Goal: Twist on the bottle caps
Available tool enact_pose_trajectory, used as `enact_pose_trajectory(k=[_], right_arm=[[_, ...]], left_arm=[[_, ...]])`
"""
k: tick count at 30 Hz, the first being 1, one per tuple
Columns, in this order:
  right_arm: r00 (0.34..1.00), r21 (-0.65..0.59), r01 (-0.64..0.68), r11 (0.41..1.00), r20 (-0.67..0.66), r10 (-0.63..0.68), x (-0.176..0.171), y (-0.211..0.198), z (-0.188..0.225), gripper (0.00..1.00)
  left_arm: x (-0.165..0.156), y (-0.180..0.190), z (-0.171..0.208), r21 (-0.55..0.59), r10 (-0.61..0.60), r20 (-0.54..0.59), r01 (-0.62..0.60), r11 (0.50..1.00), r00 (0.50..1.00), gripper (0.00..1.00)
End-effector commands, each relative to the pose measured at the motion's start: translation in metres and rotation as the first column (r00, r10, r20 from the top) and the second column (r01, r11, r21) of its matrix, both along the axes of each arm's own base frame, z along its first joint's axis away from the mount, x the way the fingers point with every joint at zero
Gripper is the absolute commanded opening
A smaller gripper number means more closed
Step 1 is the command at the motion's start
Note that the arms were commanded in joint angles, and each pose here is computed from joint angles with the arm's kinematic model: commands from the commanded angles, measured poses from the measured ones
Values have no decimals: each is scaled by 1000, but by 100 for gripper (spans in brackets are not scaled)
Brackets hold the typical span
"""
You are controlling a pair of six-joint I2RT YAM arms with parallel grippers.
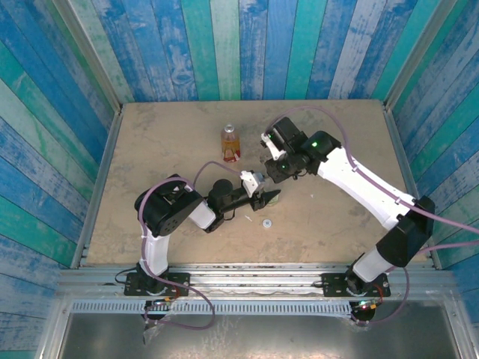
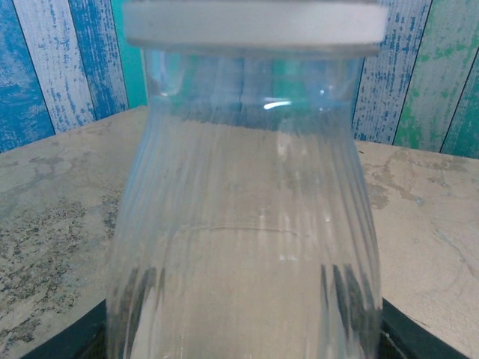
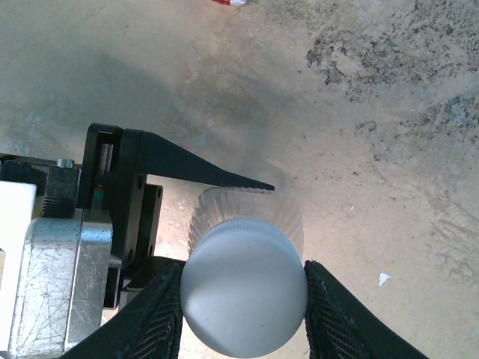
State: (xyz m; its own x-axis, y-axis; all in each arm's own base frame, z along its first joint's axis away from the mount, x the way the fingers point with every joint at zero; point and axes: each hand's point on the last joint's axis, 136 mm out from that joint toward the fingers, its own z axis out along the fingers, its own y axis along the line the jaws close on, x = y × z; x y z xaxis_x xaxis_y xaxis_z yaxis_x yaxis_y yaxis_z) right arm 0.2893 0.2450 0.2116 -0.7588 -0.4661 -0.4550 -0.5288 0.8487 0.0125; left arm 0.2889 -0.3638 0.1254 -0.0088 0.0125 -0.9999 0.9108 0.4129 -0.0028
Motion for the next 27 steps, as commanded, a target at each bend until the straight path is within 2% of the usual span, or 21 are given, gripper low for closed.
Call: enact_pose_trajectory(k=[1, 9, 27], right_arm=[[999, -15, -16, 1000, -47, 15, -5, -1, -3, 43], [997, -22, -52, 998, -59, 51, -8, 0, -7, 42], [999, 1, -43, 999, -28, 43, -11, -3, -17, 43]], left_arm=[[-11, -6, -39, 83, -50, -95, 58, 995, 994, 56], [-9, -6, -38, 80, -45, -96, 53, 995, 994, 55], [-9, -7, -40, 75, -50, -111, 58, 995, 993, 55]])
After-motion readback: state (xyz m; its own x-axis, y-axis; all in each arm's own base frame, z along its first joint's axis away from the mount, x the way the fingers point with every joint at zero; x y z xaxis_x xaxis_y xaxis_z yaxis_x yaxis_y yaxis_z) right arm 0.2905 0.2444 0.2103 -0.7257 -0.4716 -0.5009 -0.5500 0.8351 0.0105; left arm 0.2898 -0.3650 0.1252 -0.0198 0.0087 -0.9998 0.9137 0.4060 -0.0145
